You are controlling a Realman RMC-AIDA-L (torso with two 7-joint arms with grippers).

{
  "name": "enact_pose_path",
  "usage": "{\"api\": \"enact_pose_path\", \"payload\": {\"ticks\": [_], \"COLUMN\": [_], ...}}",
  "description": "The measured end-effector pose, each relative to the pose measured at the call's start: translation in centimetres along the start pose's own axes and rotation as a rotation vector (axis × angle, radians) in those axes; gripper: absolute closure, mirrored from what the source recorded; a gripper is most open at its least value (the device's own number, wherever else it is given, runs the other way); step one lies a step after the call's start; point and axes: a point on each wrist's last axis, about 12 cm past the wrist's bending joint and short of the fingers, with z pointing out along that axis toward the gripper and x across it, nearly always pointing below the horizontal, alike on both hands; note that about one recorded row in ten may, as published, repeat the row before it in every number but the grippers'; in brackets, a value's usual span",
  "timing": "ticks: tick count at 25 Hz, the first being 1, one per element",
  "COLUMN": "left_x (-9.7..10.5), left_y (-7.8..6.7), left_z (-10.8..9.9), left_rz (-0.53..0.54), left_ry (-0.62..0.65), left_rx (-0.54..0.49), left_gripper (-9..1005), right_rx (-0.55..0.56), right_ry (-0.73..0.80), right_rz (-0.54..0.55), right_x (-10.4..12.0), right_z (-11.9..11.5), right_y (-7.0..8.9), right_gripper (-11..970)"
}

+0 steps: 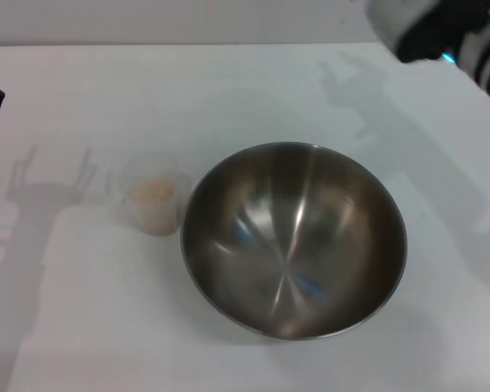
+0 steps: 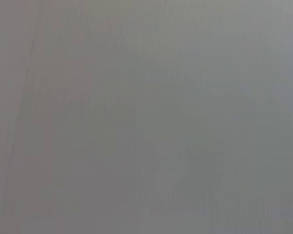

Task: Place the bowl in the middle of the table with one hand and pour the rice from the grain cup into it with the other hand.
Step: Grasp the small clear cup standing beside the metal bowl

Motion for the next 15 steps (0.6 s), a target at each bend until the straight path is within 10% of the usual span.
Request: {"api": "enact_pose_path", "payload": {"ticks": [15], "left_x": [0.4], "left_y": [-0.8], "left_z": [-1.8], "left_rz": [-0.008], "left_ry": [0.063], "left_rx": [0.068], "left_gripper": [192], "right_rx": [0.331], "right_ry": [-0.297], "right_rz": [0.505], "right_x": [13.2], "right_z": [-9.0], "right_y": [0.7], "right_gripper": [566]}}
